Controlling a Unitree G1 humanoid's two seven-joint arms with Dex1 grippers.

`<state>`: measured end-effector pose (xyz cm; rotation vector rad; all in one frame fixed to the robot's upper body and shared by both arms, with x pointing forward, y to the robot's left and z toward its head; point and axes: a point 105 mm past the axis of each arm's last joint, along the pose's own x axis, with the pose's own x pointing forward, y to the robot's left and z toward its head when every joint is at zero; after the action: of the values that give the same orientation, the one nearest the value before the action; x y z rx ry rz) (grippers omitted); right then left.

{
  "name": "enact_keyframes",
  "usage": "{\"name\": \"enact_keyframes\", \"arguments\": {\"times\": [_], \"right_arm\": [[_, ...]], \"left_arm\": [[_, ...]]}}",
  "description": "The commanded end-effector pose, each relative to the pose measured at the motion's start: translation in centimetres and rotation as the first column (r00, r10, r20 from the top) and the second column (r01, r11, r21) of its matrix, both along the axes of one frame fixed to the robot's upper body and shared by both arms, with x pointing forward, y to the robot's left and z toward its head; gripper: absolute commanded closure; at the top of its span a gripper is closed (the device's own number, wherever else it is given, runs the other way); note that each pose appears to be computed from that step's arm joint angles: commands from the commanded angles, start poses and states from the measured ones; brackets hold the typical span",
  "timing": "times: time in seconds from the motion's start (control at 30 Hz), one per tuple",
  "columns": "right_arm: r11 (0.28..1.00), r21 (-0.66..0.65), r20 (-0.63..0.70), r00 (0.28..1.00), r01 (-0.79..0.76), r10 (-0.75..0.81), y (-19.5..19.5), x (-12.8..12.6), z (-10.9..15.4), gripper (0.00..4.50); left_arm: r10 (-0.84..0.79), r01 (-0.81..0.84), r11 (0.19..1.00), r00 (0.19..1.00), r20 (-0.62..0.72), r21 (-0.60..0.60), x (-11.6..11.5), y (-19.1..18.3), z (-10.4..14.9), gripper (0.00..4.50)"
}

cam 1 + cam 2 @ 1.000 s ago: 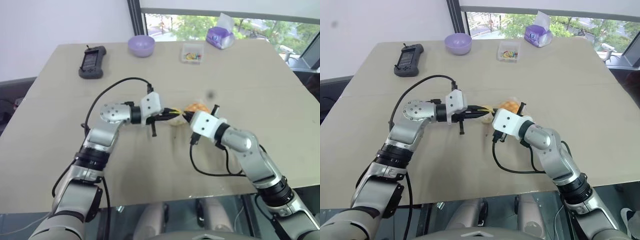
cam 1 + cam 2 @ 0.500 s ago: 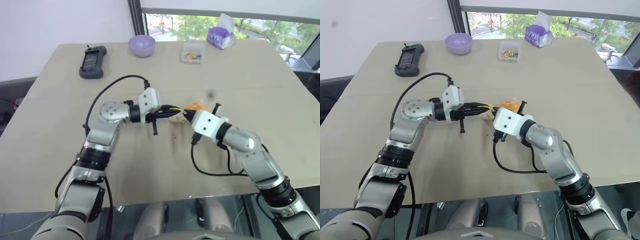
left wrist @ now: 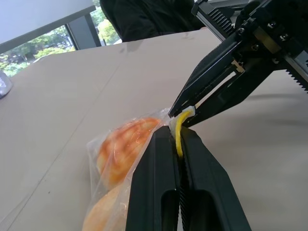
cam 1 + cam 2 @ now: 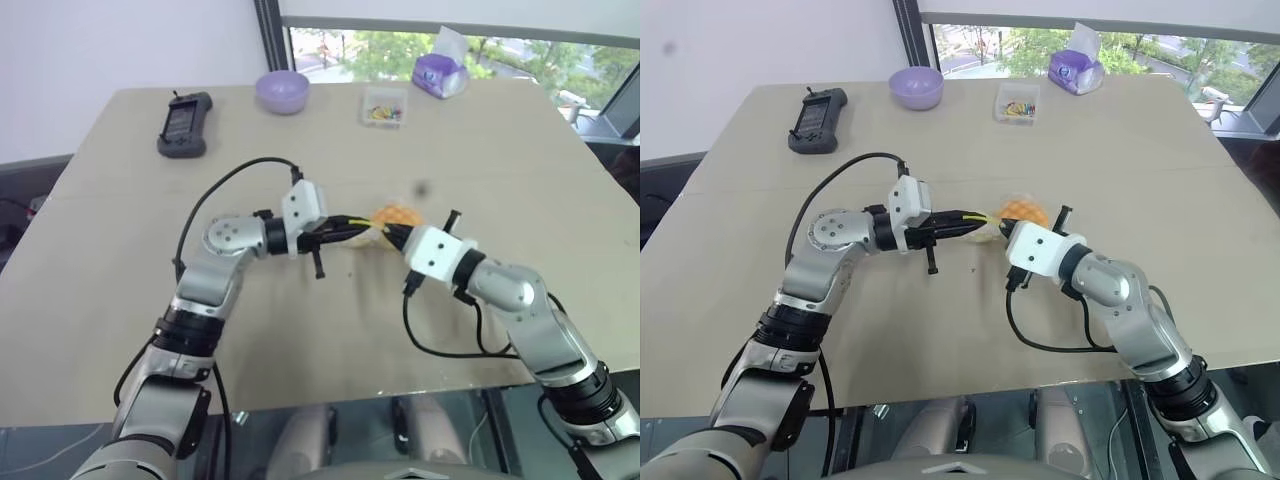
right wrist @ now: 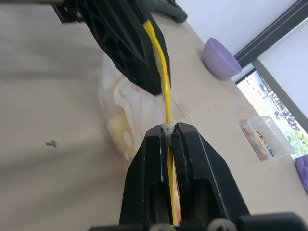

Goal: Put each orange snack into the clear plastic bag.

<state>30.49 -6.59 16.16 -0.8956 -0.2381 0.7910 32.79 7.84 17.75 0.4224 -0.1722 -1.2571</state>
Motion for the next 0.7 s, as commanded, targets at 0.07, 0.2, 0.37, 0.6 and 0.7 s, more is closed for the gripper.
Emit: {"name": "enact_keyframes", "arguments": {"times": [0.07,0.2,0.37,0.6,0.7], "right_arm": [[0.970,-0.078,-0.065,0.970,0.231,-0.236,-6.2,2.9,-2.5,4.50],[0.963,-0.090,-0.062,0.964,0.253,-0.259,-7.0,3.0,-2.9,4.50],[0.961,-0.091,-0.067,0.961,0.260,-0.267,-7.5,3.0,-3.3,4.50],[0.990,0.027,-0.030,0.990,0.140,-0.140,-5.1,1.5,-0.4,4.50],[0.995,0.070,-0.035,0.997,0.074,-0.072,-3.7,0.5,1.1,4.50]], "left_arm": [[0.048,-0.038,0.996,0.991,0.126,-0.081,-0.4,1.5,3.5,4.47],[0.046,-0.036,0.996,0.990,0.132,-0.076,-0.8,1.5,3.4,4.47],[0.054,-0.044,0.996,0.990,0.134,-0.079,-0.8,1.6,3.4,4.47],[0.041,-0.033,0.997,0.992,0.116,-0.070,-0.8,1.4,3.4,4.23],[0.018,-0.015,0.999,0.992,0.128,-0.031,-0.6,1.3,4.0,3.27]]}}
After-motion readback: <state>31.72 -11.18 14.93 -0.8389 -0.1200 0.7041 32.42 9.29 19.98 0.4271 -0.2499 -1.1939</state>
